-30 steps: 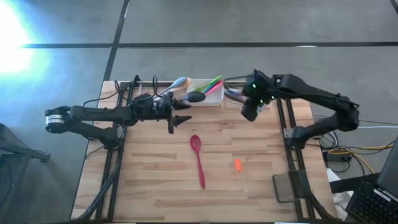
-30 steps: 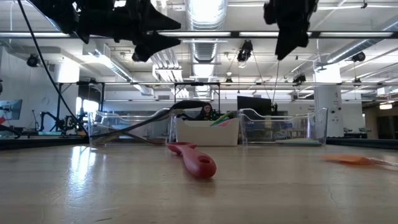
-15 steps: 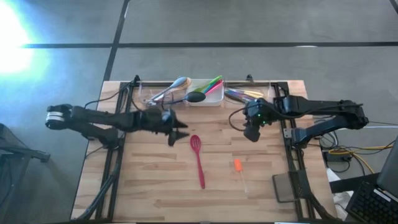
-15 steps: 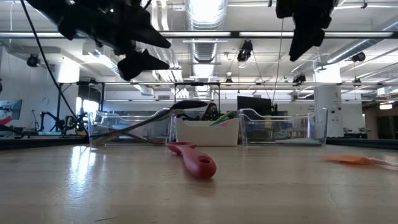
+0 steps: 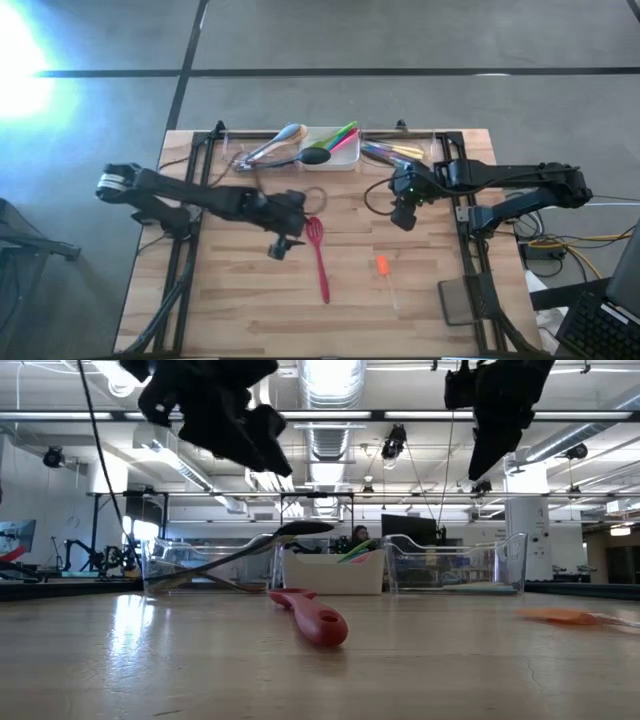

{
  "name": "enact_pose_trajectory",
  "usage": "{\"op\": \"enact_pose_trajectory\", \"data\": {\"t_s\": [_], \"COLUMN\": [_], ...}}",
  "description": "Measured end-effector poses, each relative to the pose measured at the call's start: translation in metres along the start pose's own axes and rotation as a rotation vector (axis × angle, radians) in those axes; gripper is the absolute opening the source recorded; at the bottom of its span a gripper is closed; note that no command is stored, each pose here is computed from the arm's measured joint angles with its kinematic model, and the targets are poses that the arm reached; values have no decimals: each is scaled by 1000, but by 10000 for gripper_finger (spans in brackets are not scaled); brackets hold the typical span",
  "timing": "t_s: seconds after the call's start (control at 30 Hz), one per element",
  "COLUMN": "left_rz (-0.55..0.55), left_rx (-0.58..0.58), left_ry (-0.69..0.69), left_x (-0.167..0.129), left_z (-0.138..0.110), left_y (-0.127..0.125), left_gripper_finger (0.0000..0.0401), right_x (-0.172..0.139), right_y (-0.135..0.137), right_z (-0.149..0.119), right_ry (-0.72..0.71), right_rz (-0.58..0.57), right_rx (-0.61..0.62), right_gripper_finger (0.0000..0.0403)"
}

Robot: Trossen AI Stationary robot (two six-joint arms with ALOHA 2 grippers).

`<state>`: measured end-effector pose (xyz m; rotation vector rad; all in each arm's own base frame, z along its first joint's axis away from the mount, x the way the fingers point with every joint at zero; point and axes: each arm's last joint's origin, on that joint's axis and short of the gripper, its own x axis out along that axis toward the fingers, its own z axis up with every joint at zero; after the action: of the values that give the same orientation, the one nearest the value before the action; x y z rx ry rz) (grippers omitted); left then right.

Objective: Pick & Place Kitchen Items
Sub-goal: Put the red cooking spoon into the left transparent bin

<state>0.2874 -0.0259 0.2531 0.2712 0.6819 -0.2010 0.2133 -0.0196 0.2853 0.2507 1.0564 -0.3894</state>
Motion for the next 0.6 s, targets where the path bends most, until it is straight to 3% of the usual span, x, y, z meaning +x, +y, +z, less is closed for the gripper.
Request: {"op": "enact_pose_trajectory", "data": {"t_s": [0.27, 0.6], "left_rz": [-112, -210], "left_rx": [297, 461], "left_ry": [229, 351], "left_x": [41, 83], "left_z": [20, 26], "left_y": [3, 0], "left_gripper_finger": [261, 261], "right_x": [2, 2], "right_y": [0, 0], "right_z": [-2, -2], "right_ry": [9, 11], "right_rz": [-3, -2], "right_rx": [2, -1], "right_gripper_finger": [128, 112]}}
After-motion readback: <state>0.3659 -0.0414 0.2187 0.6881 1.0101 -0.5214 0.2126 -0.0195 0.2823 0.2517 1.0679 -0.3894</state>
